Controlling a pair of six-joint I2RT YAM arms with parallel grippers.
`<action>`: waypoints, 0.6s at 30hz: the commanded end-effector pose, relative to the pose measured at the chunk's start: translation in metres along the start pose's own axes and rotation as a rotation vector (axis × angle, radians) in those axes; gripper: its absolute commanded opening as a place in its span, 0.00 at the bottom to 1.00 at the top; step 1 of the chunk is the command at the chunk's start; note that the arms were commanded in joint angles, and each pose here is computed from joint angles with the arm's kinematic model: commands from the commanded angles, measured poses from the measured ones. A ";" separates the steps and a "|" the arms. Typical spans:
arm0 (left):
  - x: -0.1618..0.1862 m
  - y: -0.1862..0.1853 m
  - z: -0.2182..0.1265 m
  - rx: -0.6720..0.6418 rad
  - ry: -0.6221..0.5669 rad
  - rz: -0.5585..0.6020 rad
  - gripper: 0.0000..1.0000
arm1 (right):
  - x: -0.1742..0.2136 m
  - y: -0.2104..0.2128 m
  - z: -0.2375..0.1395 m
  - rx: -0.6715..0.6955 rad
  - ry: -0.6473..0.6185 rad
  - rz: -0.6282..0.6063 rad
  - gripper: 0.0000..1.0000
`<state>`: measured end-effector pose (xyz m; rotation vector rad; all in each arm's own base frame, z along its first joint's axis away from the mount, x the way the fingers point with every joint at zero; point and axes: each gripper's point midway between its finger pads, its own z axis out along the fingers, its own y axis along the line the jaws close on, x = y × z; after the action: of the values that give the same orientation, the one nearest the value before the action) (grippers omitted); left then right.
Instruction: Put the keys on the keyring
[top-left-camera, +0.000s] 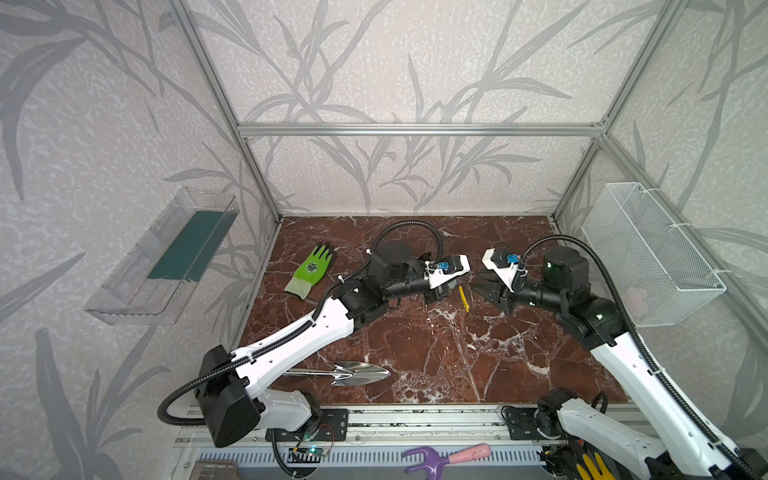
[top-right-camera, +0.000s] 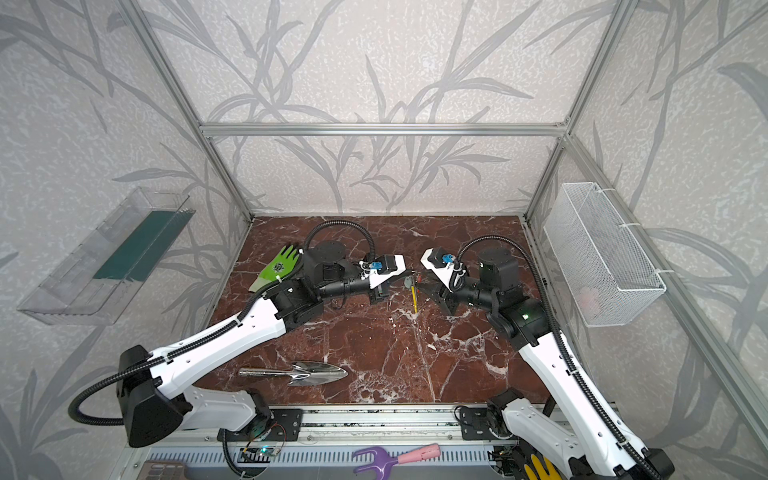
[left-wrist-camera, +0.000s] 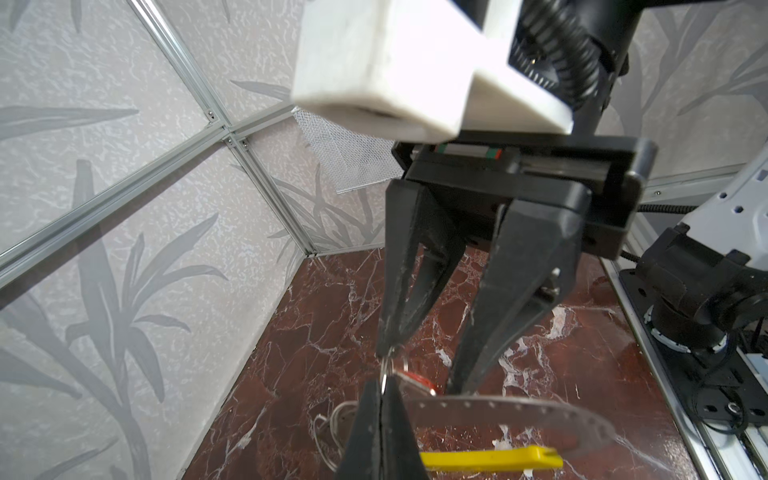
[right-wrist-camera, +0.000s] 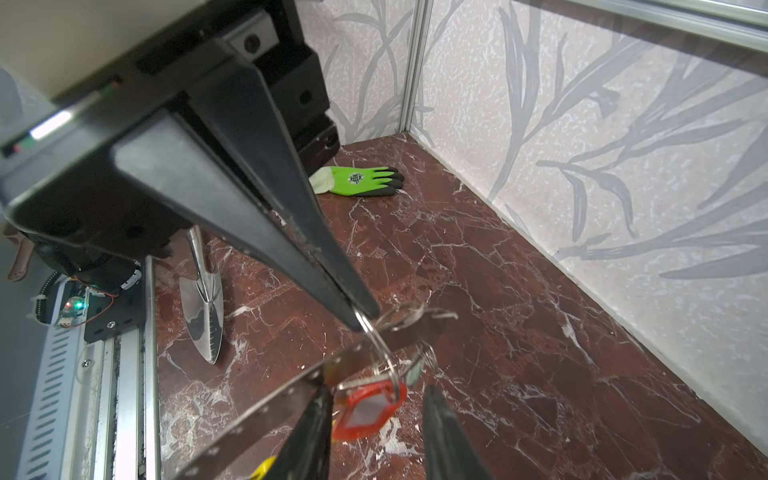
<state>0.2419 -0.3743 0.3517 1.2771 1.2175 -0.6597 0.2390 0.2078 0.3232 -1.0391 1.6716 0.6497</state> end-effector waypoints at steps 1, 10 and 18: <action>-0.025 0.006 -0.009 -0.028 -0.095 -0.009 0.00 | -0.011 0.000 0.004 -0.026 -0.050 0.008 0.37; -0.032 0.011 -0.012 -0.046 -0.139 -0.042 0.00 | -0.008 -0.003 0.006 -0.011 -0.040 -0.001 0.20; -0.039 0.016 -0.014 -0.059 -0.185 -0.080 0.00 | -0.008 -0.006 0.005 0.014 -0.041 -0.022 0.05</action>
<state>0.2469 -0.3731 0.3677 1.1555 1.2061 -0.7404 0.2460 0.2120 0.3256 -1.0310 1.6513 0.6591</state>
